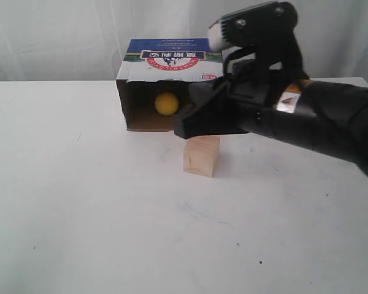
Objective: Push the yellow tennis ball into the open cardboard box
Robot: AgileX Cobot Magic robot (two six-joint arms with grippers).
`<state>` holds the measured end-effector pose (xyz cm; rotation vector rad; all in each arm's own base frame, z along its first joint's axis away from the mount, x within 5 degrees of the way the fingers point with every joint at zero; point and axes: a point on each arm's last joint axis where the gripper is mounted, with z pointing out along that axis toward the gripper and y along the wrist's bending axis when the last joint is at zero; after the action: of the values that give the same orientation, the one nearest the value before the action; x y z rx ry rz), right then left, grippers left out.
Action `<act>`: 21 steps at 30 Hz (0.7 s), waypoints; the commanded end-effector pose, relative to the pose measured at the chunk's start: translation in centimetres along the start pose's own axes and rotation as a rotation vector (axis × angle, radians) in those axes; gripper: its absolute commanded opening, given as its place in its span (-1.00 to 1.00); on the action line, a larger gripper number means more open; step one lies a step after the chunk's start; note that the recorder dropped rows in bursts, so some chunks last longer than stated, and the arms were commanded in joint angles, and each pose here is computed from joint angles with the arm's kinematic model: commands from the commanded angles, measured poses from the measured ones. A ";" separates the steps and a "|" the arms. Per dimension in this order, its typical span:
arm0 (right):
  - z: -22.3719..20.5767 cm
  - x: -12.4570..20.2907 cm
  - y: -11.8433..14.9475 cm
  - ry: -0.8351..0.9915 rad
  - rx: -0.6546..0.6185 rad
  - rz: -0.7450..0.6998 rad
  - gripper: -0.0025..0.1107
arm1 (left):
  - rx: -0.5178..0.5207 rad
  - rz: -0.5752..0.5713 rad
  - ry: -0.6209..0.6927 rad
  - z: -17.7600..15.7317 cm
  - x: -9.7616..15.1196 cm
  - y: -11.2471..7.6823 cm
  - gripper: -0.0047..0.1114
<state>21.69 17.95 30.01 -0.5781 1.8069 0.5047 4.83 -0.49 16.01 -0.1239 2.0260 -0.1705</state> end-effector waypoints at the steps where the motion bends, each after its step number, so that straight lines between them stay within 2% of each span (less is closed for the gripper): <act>1: -3.5 0.5 -1.5 0.047 0.041 0.009 -0.96 | 0.001 0.007 0.035 0.0 0.4 0.0 -0.92; 4: -8.3 1.5 -2.9 0.041 0.105 0.029 -0.96 | 0.001 0.007 0.035 0.0 0.4 0.0 -0.92; 9: -14.4 4.9 -4.2 -0.063 0.258 -0.078 -0.96 | 0.001 0.007 0.035 0.0 0.4 0.0 -0.92; 14: -17.0 10.9 -4.1 -0.116 0.330 -0.069 -0.96 | 0.001 0.007 0.035 0.0 0.4 0.0 -0.92; 18: -17.9 14.1 -3.7 -0.200 0.337 -0.082 -0.96 | 0.001 0.007 0.035 0.0 0.4 0.0 -0.92; 21: -18.3 15.1 -3.5 -0.239 0.340 -0.089 -0.96 | 0.001 0.007 0.035 0.0 0.4 0.0 -0.92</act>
<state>6.58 2.37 21.09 -0.3477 1.6295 0.2051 4.83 -0.49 16.01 -0.1239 2.0260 -0.1705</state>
